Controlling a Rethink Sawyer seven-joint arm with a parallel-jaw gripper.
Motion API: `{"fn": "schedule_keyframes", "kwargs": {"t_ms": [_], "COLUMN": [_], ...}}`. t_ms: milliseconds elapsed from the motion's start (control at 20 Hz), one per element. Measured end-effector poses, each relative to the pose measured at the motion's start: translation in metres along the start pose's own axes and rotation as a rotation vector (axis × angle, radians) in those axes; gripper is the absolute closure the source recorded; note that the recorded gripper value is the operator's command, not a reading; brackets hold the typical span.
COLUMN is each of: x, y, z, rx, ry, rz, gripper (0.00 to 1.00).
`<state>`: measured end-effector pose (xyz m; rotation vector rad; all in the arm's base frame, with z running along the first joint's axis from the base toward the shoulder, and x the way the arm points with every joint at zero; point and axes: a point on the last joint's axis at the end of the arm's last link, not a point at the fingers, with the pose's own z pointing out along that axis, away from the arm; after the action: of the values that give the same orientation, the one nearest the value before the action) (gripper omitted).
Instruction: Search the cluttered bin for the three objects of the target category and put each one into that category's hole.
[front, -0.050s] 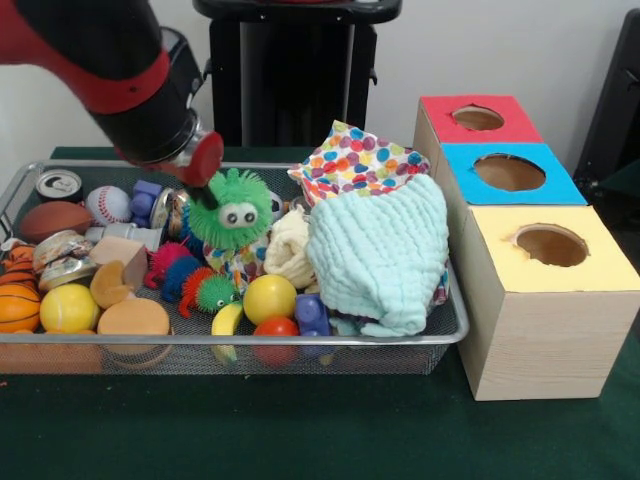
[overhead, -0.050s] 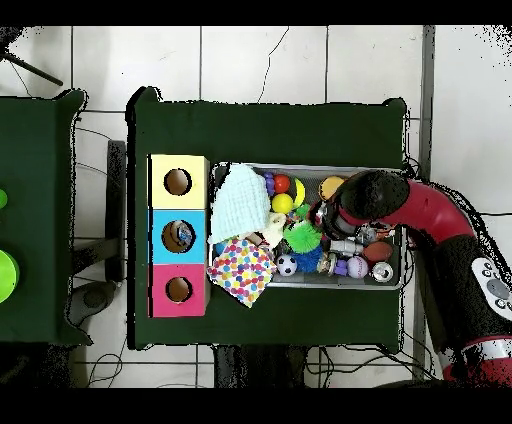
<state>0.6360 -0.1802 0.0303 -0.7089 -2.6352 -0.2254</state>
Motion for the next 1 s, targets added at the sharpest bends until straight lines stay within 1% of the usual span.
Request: {"fn": "schedule_keyframes", "kwargs": {"t_ms": [50,150,200,450,550,650,700,850,1000], "x": [-0.010,-0.016,-0.024,-0.036,-0.040,-0.041,-0.040,-0.036,-0.028], "y": [-0.003,-0.004,-0.004,-0.003,-0.006,-0.008,-0.012,-0.015,-0.019], "z": [0.001,0.001,0.002,0.001,-0.001,-0.004,-0.008,-0.014,-0.033], "rx": [-0.003,-0.005,-0.010,-0.012,-0.004,0.004,0.013,0.023,0.044], "ry": [-0.010,-0.018,-0.028,-0.037,-0.022,-0.008,0.020,0.052,0.084], "rz": [-0.018,-0.033,-0.055,-0.104,-0.128,-0.139,-0.151,-0.160,-0.161], "gripper": [1.00,1.00,1.00,1.00,1.00,1.00,1.00,1.00,1.00]}}
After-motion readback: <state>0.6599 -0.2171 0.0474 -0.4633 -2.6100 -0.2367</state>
